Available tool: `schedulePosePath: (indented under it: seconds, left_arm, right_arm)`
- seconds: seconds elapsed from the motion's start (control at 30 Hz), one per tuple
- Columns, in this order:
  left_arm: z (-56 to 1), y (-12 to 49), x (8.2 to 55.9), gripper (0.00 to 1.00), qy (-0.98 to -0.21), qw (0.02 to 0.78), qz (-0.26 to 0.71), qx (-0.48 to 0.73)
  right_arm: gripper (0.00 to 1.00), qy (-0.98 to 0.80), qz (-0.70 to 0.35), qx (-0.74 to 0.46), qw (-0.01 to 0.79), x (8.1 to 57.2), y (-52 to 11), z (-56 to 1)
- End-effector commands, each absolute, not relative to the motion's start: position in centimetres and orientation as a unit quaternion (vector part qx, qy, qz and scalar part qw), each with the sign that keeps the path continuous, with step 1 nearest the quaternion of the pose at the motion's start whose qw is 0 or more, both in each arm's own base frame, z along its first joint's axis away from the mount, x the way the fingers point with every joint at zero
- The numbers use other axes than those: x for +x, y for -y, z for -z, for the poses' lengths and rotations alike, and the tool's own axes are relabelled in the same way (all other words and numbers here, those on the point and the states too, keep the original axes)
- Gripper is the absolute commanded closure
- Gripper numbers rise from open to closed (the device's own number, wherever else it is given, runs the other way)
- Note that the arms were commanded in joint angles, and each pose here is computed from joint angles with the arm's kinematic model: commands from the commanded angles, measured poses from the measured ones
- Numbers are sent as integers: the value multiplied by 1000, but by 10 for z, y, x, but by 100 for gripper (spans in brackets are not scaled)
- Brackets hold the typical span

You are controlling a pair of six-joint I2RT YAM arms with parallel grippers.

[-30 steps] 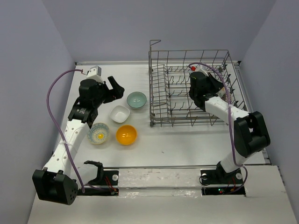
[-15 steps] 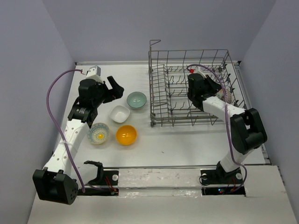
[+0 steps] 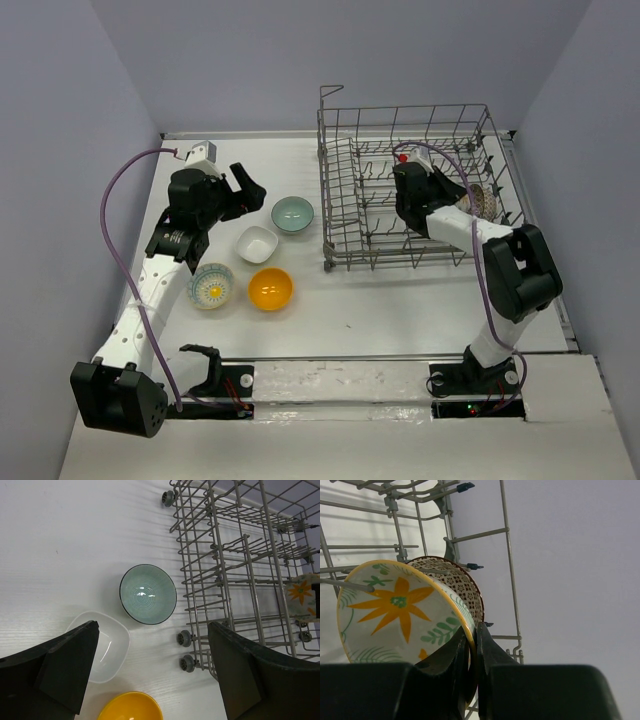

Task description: Load the bowls into the dish rack

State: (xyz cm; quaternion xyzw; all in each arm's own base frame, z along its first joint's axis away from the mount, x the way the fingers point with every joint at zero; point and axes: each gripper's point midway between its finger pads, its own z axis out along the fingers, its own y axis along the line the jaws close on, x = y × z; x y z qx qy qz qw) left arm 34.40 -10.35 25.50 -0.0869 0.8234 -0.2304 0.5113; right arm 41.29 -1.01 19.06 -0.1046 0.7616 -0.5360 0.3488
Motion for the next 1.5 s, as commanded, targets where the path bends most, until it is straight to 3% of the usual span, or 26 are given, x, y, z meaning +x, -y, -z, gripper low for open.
schedulePosePath:
  seconds: [0.0, 0.8, 1.07, 1.47]
  left_arm:
    - [-259, 104, 348, 1, -813, 524, 239, -84]
    - [-260, 104, 346, 1, -812, 525, 242, -83]
    - [-260, 105, 347, 1, -812, 525, 243, -82]
    - [-257, 103, 348, 1, -814, 523, 240, -85]
  right_arm:
    - [99, -760, 534, -83, 361, 418, 7, -198]
    - [65, -779, 500, -86, 368, 420, -3, -198]
    - [48, -787, 480, -87, 378, 423, -11, -199]
    - [47, -807, 414, -40, 419, 427, -22, -228]
